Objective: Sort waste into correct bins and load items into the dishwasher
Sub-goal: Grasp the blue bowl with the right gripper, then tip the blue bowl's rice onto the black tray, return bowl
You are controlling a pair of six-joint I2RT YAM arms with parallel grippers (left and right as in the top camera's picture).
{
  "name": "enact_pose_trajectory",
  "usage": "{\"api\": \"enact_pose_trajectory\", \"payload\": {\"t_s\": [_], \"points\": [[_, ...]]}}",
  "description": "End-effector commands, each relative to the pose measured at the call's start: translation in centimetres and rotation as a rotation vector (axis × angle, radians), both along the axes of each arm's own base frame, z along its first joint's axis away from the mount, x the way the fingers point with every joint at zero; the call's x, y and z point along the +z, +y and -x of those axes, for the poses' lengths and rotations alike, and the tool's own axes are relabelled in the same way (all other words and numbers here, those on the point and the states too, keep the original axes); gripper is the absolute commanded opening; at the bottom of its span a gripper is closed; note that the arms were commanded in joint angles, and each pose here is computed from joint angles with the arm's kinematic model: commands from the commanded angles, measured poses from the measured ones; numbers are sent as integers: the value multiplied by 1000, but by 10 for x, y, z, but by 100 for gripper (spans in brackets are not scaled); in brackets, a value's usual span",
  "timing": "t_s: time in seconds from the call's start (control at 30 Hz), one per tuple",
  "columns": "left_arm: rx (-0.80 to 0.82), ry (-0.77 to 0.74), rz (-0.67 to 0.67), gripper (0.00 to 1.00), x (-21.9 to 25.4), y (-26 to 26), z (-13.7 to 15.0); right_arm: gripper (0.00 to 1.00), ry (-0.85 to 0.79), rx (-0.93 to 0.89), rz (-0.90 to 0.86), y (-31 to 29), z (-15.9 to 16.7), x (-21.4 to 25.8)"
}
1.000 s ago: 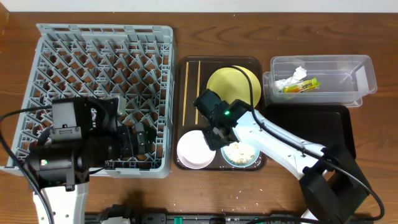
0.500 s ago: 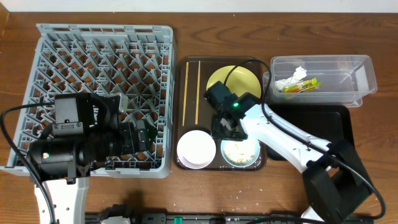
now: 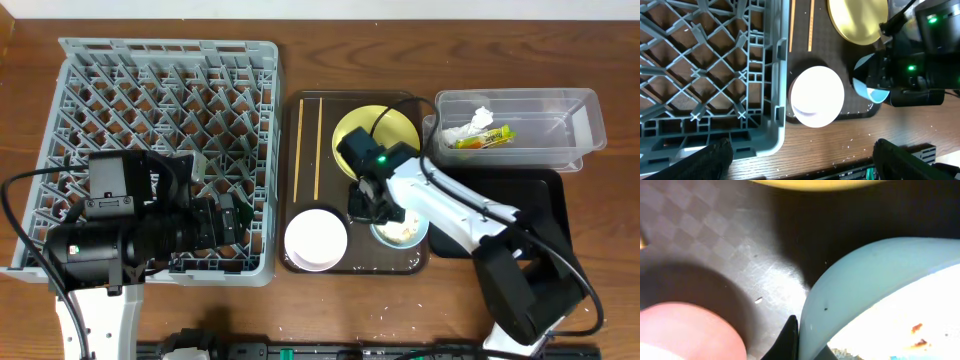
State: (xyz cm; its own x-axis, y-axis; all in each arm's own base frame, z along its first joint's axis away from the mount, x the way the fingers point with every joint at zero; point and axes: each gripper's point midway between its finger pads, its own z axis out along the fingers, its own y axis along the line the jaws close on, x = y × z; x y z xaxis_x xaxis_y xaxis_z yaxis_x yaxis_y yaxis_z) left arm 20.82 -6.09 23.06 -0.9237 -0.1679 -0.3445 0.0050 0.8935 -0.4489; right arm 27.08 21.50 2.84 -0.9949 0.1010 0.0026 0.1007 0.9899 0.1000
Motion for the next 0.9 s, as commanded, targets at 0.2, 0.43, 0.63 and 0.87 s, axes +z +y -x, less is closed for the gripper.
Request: {"api": "enact_pose_trajectory", "payload": {"t_s": [0.2, 0.43, 0.63, 0.87], "points": [[-26, -6, -5, 91, 0, -2, 1, 1, -207, 247, -328, -5, -8, 111], [-21, -5, -18, 91, -1, 1, 1, 1, -299, 253, -777, -61, -18, 138], [-21, -5, -19, 91, -1, 1, 1, 1, -533, 126, -1092, -125, -18, 140], [-21, -5, -19, 91, -1, 1, 1, 1, -749, 107, -1223, -153, -8, 152]]}}
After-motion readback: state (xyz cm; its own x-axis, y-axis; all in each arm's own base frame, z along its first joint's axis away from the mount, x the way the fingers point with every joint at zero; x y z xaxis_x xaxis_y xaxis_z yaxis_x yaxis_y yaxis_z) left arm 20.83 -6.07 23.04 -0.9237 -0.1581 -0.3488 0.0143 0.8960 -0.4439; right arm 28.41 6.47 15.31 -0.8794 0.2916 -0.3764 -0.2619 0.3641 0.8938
